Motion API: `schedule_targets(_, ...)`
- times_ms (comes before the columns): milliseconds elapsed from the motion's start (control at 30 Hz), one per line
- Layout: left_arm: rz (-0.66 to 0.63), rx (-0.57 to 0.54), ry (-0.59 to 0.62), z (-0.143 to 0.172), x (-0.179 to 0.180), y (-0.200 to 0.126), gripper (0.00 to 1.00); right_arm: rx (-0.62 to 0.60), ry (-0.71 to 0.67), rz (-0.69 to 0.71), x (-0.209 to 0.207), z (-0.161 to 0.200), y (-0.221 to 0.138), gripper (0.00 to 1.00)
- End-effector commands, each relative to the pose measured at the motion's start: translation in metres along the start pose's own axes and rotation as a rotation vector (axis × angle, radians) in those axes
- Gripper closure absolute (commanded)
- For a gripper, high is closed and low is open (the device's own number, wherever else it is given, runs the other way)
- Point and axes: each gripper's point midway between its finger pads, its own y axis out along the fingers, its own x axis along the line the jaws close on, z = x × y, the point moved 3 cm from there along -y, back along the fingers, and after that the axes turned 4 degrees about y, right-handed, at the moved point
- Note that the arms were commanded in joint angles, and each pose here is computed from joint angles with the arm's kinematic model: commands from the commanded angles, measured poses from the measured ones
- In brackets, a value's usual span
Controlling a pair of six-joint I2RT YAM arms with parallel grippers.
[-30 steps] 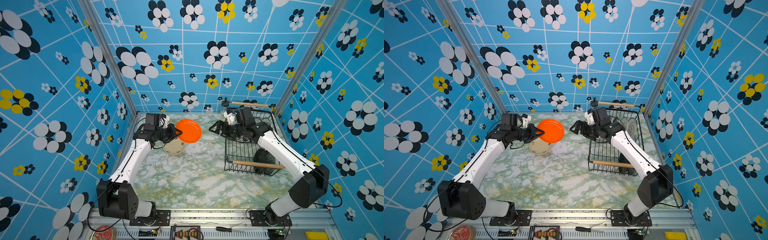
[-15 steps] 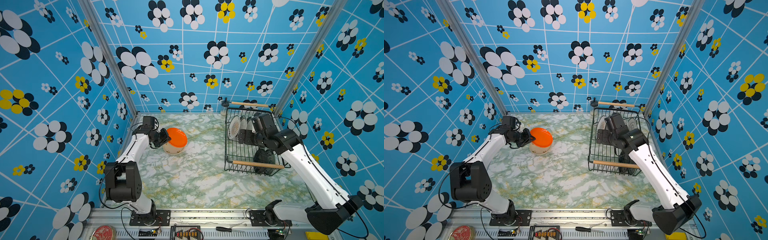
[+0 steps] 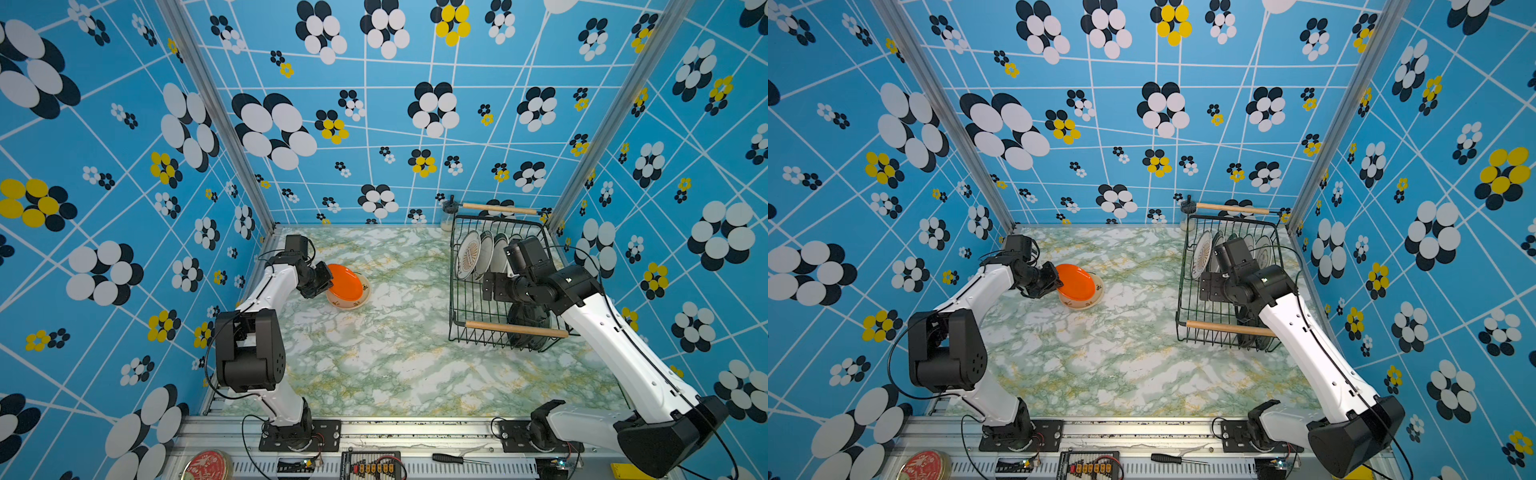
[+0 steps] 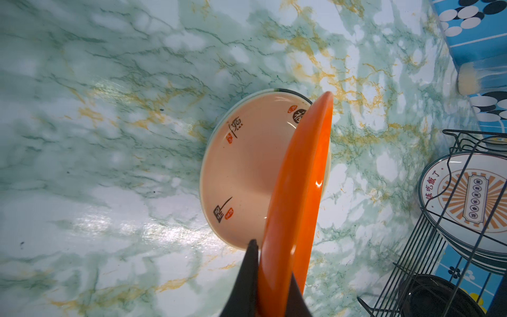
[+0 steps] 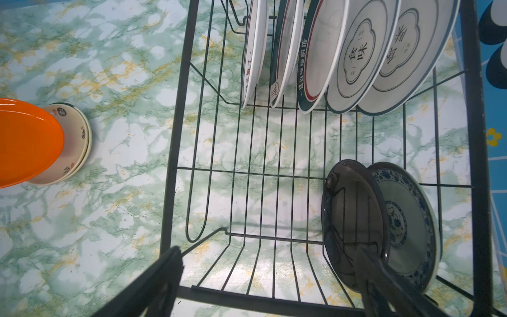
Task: Unload the plates from the dish rack
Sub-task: Place the plate among the plates.
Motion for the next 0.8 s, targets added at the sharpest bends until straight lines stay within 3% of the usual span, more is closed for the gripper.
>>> schedule_targets(0,-0.027,0.009,0.007,-0.003,0.008,0.006,1.00,0.040,-0.016,-0.003,-0.001,0.008,0.004,0.01)
schedule_targets(633,-0.086,0.068,-0.006,0.002,0.021,0.022,0.84,0.041,-0.012,-0.013,-0.002,0.010,0.007,0.01)
schedule_targets(767,-0.090,0.085,-0.002,0.004,0.023,0.025,0.74,0.038,-0.008,-0.015,-0.002,0.010,0.007,0.01)
